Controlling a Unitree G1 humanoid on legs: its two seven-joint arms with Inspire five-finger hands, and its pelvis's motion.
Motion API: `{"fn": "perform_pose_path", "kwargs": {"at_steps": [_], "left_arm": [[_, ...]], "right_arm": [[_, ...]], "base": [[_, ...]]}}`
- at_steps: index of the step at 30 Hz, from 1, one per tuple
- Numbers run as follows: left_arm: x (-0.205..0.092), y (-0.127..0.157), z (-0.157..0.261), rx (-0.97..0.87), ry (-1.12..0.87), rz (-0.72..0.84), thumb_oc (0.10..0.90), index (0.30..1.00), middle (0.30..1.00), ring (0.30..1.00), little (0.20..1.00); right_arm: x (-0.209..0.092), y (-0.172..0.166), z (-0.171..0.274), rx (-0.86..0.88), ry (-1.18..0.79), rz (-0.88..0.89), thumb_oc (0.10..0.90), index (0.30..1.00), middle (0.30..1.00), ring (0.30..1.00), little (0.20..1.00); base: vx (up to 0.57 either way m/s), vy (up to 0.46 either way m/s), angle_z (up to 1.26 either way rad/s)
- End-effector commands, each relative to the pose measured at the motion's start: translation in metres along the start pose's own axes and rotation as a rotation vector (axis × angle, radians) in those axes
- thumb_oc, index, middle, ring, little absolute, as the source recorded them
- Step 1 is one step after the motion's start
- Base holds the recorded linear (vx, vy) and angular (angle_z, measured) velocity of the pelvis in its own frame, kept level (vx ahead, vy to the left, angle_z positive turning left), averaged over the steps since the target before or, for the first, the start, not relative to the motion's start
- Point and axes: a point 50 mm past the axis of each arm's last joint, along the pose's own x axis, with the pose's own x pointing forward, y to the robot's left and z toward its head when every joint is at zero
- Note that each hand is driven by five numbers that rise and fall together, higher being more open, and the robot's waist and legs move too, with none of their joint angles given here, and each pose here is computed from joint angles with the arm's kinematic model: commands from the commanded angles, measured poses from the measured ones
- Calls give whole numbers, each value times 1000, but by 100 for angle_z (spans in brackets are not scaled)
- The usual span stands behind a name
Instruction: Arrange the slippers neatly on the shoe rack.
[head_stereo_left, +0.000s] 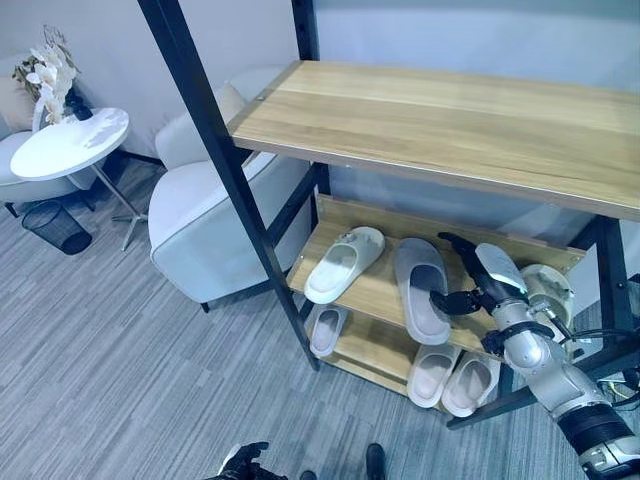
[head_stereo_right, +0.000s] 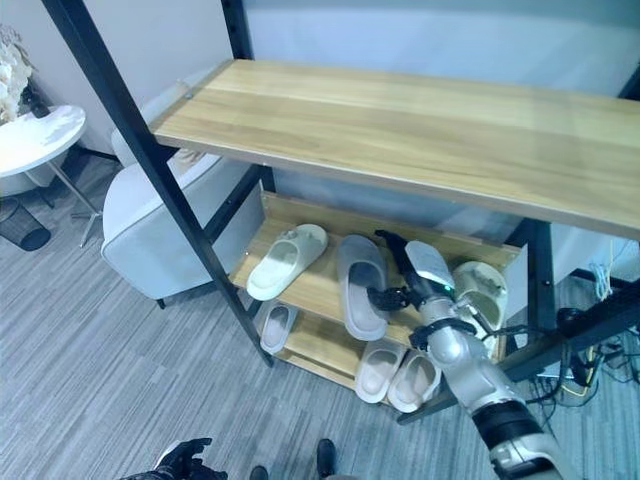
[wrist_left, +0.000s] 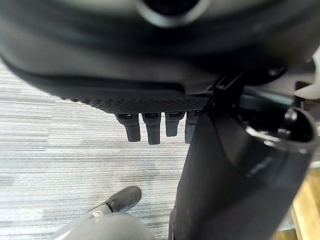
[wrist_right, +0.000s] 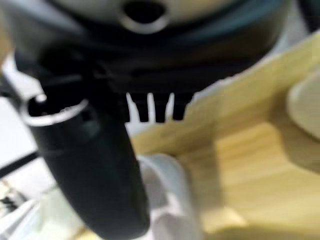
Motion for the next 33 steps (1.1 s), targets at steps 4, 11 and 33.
{"fn": "perform_pose_path", "kwargs": {"at_steps": [4, 11, 33], "left_arm": [[-5, 20, -25, 41, 87, 62, 800, 900, 900, 900, 900], [-5, 17, -23, 55, 80, 56, 800, 900, 900, 900, 900], [-7, 17, -33, 12, 115, 74, 800, 900, 900, 900, 900]], "right_arm": [[29, -47, 31, 153, -101, -290, 800, 900, 900, 900, 900], [37, -48, 41, 355, -124, -344, 800, 900, 900, 900, 900], [40, -8, 26, 476, 13, -198, 400, 300, 300, 300, 300]], "base": [[10, 2, 7], [7, 11, 6], [19, -4, 4]]}}
